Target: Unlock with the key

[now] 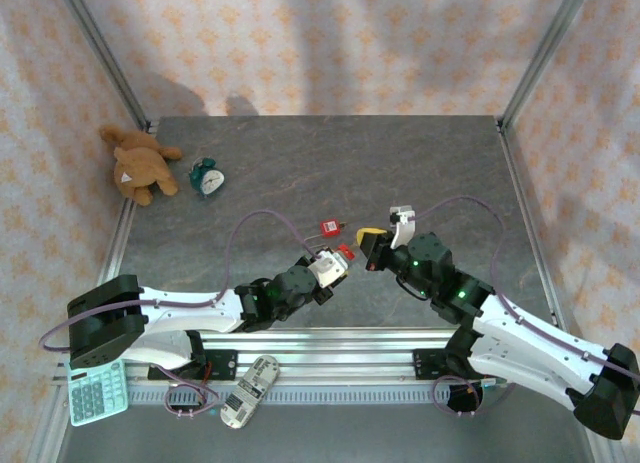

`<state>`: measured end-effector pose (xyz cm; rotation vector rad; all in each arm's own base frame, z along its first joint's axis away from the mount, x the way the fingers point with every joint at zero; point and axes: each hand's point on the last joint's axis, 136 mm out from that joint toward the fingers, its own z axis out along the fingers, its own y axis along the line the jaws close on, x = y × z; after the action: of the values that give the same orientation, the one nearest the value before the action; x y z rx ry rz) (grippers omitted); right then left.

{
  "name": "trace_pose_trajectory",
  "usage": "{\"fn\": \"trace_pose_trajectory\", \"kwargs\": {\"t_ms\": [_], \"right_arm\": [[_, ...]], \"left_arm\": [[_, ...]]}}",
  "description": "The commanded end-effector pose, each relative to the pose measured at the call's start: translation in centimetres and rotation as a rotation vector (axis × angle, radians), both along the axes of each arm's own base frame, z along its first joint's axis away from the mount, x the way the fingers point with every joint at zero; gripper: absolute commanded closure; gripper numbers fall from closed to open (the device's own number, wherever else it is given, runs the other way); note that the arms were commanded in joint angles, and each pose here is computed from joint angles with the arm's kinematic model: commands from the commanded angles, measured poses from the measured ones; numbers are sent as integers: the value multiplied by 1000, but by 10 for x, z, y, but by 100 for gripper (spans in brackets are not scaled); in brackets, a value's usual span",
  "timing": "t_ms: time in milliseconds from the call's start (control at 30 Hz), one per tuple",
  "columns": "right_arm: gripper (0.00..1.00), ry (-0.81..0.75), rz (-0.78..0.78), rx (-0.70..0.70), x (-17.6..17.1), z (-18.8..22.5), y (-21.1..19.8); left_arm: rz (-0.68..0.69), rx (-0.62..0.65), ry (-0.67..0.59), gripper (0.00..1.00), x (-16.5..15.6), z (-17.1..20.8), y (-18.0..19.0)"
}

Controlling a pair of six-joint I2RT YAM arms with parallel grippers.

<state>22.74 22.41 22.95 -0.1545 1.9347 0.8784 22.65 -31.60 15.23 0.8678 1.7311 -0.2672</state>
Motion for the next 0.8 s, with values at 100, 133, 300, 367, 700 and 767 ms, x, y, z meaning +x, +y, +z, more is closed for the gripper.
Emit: {"fn": "trace_pose_trajectory", "kwargs": {"t_ms": [100,133,300,367,700,767], "right_arm": [[100,5,-14,32,1,-5,1],[100,9,-12,35,1,-5,2],[100,18,-3,32,0,-9,6],[100,20,-2,34,-1,-10,6],[100,47,3,29,-4,-22,6],[100,50,9,27,-5,-25,7]], "left_arm": [[27,-42,-16,73,4,16,-4],[28,-42,-17,73,4,17,-4],[34,-42,-13,73,5,15,-5],[32,-47,-11,74,5,15,-7],[51,-62,-16,74,10,17,-10],[62,-72,-16,74,11,20,-10]]}}
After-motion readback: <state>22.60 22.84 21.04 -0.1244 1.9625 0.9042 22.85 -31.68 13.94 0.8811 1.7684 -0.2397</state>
